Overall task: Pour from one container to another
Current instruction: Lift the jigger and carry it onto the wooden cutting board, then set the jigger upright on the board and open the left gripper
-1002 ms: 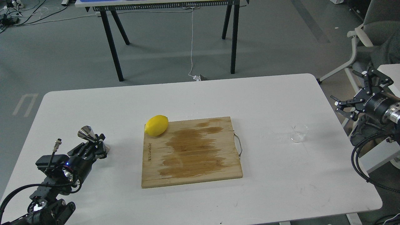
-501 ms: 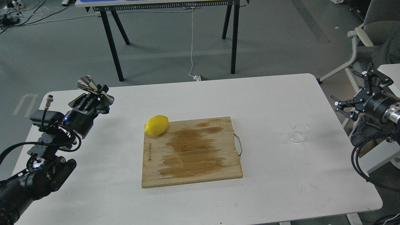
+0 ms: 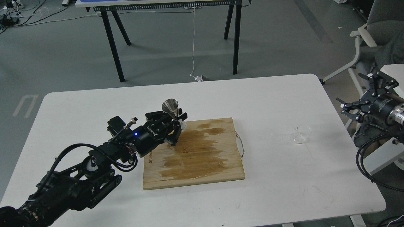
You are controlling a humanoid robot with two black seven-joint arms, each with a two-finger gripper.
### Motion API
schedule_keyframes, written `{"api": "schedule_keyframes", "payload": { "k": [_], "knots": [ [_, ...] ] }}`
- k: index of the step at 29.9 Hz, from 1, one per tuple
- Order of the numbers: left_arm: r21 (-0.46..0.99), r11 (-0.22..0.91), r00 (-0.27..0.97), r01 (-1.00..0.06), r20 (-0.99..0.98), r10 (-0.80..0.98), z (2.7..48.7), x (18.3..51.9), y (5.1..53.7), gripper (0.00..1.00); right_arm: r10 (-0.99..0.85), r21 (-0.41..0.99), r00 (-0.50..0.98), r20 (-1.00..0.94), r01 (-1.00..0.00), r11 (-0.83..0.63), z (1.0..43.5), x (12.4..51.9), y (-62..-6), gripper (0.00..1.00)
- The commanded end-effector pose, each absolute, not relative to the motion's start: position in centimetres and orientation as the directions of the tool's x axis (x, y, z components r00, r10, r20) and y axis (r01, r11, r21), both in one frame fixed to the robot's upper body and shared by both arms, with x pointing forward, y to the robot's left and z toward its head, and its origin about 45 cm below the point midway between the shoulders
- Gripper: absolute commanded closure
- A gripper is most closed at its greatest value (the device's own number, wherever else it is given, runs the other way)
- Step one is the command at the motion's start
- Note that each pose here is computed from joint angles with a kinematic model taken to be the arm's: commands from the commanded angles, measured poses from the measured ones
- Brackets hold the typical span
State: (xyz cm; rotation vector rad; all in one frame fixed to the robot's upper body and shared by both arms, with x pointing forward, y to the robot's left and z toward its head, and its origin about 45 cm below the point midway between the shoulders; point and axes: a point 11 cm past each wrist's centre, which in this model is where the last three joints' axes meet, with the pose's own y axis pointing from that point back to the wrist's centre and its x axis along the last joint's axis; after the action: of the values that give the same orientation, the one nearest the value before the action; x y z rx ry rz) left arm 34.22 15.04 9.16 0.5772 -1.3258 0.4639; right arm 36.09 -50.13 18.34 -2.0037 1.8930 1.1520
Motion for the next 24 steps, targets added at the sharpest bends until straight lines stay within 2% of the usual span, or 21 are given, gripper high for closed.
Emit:
{"api": "schedule_keyframes", "payload": {
  "k": [1,15,24],
  "knots": [
    [0.123,0.787,0.207,-0.604,0.978,0.006,8.6,33.4,13.6,0.95,-0.786,0.385,-0.095,-0.61,-0.903,-0.19,18.3,36.0,-50.1,0.0],
    [0.159,0.822,0.276,-0.546,0.961,-0.003,6.2,30.7,10.0,0.93,-0.786,0.385,-0.094,-0.611,-0.903,-0.191,18.3,36.1,-50.1,0.0],
    [0.196,0.803,0.294,-0.563,0.956,-0.027,5.2,30.8,10.8,0.86,-0.786,0.383,-0.092,-0.612,-0.903,-0.193,18.3,36.0,-50.0,0.0]
  ]
}}
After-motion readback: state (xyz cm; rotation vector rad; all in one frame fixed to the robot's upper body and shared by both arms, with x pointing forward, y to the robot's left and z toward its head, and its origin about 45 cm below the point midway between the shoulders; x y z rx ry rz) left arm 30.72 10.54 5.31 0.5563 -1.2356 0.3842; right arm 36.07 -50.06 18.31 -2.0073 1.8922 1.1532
